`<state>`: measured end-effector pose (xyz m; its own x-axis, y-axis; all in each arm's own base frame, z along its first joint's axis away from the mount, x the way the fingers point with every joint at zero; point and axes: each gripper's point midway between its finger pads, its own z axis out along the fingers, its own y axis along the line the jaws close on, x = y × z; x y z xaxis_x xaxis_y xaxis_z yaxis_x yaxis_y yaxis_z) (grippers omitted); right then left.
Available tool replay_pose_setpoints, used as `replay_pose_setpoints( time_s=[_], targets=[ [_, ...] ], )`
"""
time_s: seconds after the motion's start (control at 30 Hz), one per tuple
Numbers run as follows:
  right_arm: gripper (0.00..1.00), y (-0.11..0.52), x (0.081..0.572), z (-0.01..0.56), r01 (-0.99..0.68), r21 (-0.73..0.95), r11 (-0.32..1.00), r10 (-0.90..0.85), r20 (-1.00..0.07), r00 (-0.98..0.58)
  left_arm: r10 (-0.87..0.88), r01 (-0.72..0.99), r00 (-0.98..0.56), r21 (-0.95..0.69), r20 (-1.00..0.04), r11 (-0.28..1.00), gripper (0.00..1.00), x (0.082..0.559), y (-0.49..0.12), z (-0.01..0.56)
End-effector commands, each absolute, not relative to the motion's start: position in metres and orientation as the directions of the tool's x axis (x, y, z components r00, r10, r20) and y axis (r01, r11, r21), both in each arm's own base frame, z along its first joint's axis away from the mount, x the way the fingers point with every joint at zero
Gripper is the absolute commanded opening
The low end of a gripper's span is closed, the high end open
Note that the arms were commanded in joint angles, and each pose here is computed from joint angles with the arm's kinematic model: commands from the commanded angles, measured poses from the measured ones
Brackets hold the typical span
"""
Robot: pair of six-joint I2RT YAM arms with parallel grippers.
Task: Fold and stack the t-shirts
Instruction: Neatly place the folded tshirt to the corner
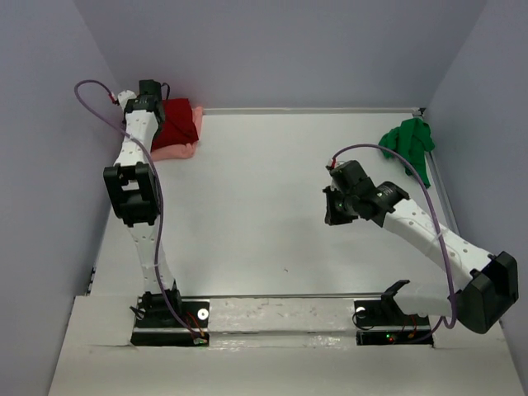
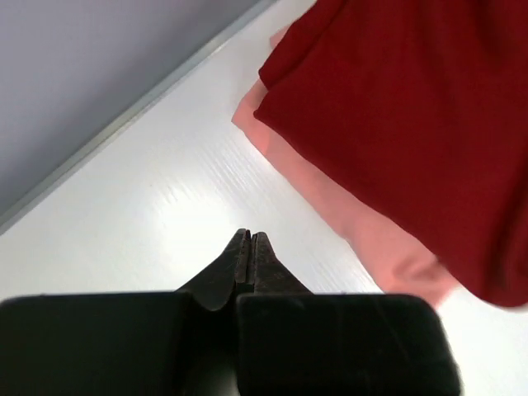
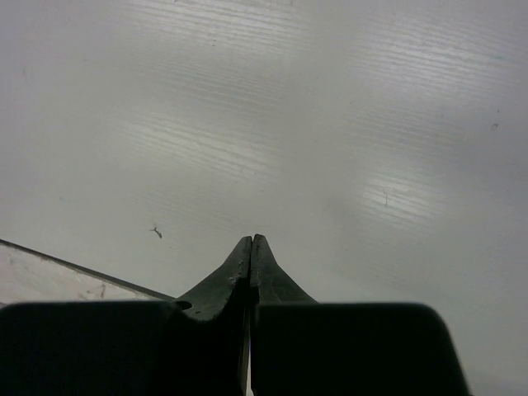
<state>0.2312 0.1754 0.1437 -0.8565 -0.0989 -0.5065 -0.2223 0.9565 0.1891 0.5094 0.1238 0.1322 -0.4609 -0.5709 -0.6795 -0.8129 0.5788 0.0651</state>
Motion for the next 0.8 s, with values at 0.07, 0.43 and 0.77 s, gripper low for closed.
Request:
replay_pose_setpoints(
  time_s=[0.07,0.43,0.77],
  targets=[
    [0.00,0.169,0.231,0.170,-0.227,0.170,0.959,-0.094,-0.564,-0.820,-0.509,-0.833,-0.301,-0.037,-0.806,0.553,0.00,0.467,0.110,0.252],
    [0.00,0.151,0.239,0.198,-0.147,0.132,0.980,-0.030,-0.633,-0.773,-0.380,-0.336,-0.518,-0.227,-0.766,0.914,0.09,0.434,-0.045,0.239],
    [0.00,0.129,0.247,0.190,-0.014,0.049,0.999,0.021,-0.642,-0.766,-0.281,0.111,-0.611,-0.431,-0.740,0.895,0.36,0.384,-0.141,0.246]
  ],
)
